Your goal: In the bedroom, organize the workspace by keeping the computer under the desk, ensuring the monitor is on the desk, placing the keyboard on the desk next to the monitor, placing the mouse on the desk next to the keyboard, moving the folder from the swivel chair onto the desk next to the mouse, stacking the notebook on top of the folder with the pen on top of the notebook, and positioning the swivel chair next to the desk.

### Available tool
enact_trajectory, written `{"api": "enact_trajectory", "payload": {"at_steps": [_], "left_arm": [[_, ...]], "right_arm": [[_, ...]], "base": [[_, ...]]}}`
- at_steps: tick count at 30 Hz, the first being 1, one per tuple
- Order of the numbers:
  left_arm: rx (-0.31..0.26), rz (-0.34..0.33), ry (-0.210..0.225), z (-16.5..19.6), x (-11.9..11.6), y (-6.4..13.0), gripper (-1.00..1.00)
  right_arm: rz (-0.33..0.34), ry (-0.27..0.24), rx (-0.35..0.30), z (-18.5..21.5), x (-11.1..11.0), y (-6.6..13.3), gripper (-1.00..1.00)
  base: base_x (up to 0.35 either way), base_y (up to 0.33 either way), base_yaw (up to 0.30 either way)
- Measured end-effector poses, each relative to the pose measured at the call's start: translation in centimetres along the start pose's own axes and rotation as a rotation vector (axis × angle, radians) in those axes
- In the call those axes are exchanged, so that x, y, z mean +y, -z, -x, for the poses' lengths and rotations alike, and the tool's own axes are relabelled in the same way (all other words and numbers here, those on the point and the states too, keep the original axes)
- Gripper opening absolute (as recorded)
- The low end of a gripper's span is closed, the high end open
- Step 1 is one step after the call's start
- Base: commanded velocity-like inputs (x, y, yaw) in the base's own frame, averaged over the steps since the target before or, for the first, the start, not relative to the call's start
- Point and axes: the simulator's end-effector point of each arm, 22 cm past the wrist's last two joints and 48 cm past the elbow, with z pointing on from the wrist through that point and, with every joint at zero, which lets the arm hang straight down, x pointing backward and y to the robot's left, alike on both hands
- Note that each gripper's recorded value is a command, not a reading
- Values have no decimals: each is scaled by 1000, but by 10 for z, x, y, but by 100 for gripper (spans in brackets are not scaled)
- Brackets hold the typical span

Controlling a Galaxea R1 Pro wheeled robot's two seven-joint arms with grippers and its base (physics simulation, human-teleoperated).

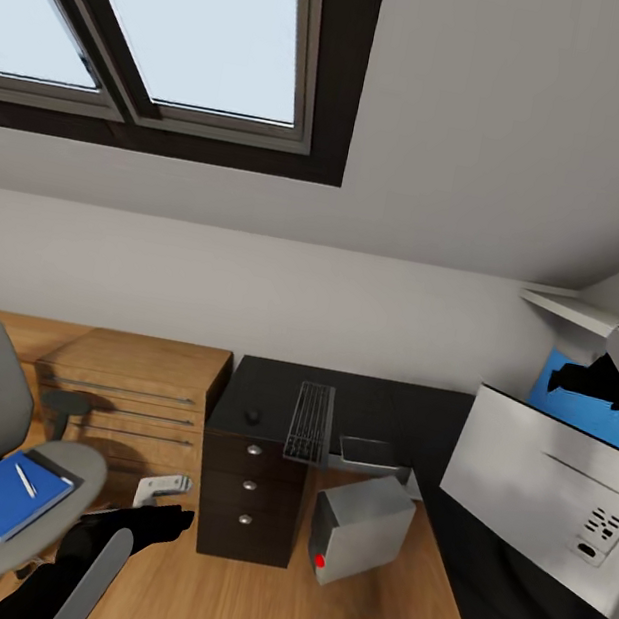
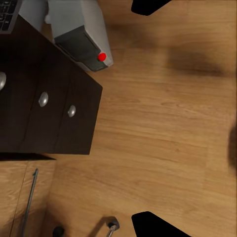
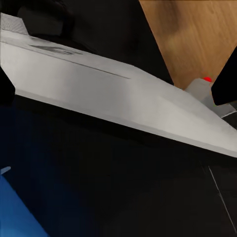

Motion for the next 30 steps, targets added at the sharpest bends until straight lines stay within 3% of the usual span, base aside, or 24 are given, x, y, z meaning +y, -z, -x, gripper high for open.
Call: {"api": "enact_trajectory", "payload": {"at_steps": [12, 22, 30], "left_arm": [[0, 1, 0, 0, 0, 0, 100], [1, 1, -1, -1, 0, 0, 100], [7, -11, -26, -5, -10, -1, 100]], "right_arm": [[2, -2, -78, 24, 0, 12, 100], [-1, -1, -75, 22, -1, 10, 100], [-11, 0, -41, 8, -4, -1, 100]], "base": [[310, 0, 0], [312, 0, 0], [108, 0, 0]]}}
